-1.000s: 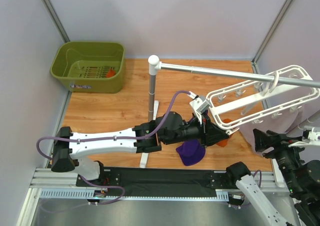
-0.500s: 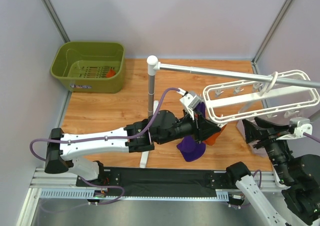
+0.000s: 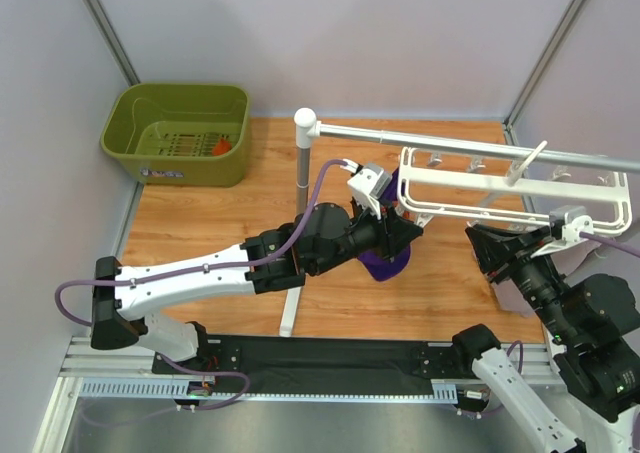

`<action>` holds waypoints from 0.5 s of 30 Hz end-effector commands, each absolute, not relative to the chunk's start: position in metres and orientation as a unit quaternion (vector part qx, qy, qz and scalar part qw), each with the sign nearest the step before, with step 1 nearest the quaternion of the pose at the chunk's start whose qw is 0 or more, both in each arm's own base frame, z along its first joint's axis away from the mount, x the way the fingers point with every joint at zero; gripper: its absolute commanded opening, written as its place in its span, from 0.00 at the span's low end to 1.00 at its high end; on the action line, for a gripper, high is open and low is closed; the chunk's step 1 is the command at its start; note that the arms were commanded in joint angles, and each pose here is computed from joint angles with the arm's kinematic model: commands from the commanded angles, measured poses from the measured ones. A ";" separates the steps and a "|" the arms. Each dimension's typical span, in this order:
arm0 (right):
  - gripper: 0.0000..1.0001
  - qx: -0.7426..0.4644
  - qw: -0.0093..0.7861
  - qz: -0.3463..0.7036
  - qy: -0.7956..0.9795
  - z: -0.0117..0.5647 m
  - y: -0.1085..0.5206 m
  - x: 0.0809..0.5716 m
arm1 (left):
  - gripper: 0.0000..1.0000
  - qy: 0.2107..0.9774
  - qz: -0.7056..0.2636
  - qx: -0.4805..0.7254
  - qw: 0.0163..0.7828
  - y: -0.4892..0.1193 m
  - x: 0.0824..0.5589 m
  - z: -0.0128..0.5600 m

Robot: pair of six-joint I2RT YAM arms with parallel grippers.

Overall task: Clip the socks to the hanger
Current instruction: Open the clamp at the hanger.

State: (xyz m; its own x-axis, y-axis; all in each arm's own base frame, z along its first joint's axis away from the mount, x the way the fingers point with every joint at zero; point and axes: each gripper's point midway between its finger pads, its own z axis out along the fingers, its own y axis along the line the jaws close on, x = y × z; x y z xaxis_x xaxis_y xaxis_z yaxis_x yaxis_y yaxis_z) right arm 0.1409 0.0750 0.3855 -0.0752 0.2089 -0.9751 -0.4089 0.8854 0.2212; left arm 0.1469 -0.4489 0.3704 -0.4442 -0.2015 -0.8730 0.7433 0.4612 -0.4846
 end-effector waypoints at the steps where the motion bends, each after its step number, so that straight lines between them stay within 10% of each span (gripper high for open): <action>1: 0.17 -0.064 0.664 0.270 0.695 0.400 0.086 0.138 | 0.00 0.708 -0.433 0.201 0.521 -0.437 0.162 0.380; 15: 0.03 -0.013 0.615 0.315 0.723 0.392 0.089 0.124 | 0.49 0.711 -0.477 0.216 0.469 -0.404 0.129 0.390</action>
